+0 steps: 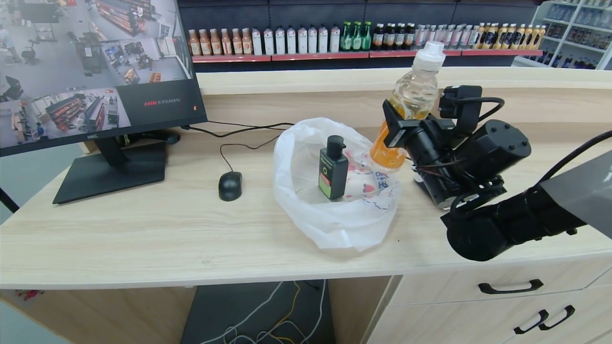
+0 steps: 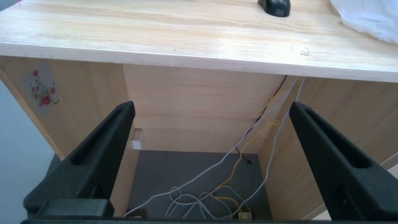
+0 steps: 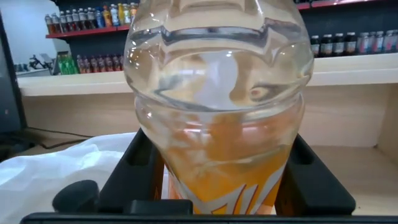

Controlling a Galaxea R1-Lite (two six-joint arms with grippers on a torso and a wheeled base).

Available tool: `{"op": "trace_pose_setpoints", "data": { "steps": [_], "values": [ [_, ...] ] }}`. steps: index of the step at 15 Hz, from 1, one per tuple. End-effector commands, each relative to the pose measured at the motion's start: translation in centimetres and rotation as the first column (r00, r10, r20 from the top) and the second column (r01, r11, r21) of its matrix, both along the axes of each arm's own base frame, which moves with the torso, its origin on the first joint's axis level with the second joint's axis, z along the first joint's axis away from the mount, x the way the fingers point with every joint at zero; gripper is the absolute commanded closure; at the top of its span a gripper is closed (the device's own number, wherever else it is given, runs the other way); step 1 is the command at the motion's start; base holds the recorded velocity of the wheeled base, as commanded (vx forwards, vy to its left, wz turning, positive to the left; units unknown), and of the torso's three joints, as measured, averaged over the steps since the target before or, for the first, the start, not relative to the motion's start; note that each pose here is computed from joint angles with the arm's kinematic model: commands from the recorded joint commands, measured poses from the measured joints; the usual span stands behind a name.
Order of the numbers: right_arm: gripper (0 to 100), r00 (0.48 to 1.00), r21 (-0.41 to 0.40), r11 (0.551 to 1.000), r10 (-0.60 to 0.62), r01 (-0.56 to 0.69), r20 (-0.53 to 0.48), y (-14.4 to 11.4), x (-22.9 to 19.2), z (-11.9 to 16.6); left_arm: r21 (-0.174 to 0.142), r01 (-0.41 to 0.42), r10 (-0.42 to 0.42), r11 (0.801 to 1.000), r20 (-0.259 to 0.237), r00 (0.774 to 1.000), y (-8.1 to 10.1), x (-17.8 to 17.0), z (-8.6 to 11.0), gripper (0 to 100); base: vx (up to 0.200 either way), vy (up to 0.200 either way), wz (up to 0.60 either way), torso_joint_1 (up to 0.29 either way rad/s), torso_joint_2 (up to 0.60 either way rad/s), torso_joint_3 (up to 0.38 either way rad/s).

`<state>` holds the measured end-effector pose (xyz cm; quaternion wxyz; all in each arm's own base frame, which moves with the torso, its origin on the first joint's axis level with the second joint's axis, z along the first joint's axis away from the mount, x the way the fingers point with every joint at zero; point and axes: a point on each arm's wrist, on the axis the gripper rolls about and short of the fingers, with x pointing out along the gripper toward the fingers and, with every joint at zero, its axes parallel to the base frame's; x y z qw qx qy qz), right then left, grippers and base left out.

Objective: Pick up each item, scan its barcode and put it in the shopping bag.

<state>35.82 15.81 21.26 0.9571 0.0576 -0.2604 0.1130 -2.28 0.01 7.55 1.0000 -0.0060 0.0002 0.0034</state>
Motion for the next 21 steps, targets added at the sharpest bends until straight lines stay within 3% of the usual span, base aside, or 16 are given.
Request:
{"op": "trace_pose_setpoints", "data": {
  "steps": [1,12,17,21],
  "values": [
    [100,1.000,-0.004,1.000,-0.001,0.001,-0.009,0.5,1.2,-1.0,0.000,-0.001,0.001,1.000,0.000,1.000,0.0,0.0,0.0,0,0.000,0.000,0.00,0.000,0.00,0.000],
    [100,0.999,-0.070,0.997,0.029,-0.031,-0.024,1.7,2.9,-3.4,0.000,-0.001,0.001,1.000,0.000,1.000,0.0,0.0,0.0,0,0.000,0.000,0.00,0.000,0.00,0.000],
    [100,0.998,-0.057,0.997,0.059,-0.058,0.012,2.7,2.2,-2.2,0.000,-0.001,0.001,1.000,0.000,1.000,0.0,0.0,0.0,0,0.000,0.000,0.00,0.000,0.00,0.000],
    [100,0.999,-0.089,0.995,0.052,-0.052,-0.008,3.3,2.2,-3.2,0.000,-0.001,0.001,1.000,0.000,1.000,0.0,0.0,0.0,0,0.000,0.000,0.00,0.000,0.00,0.000]
  ]
}}
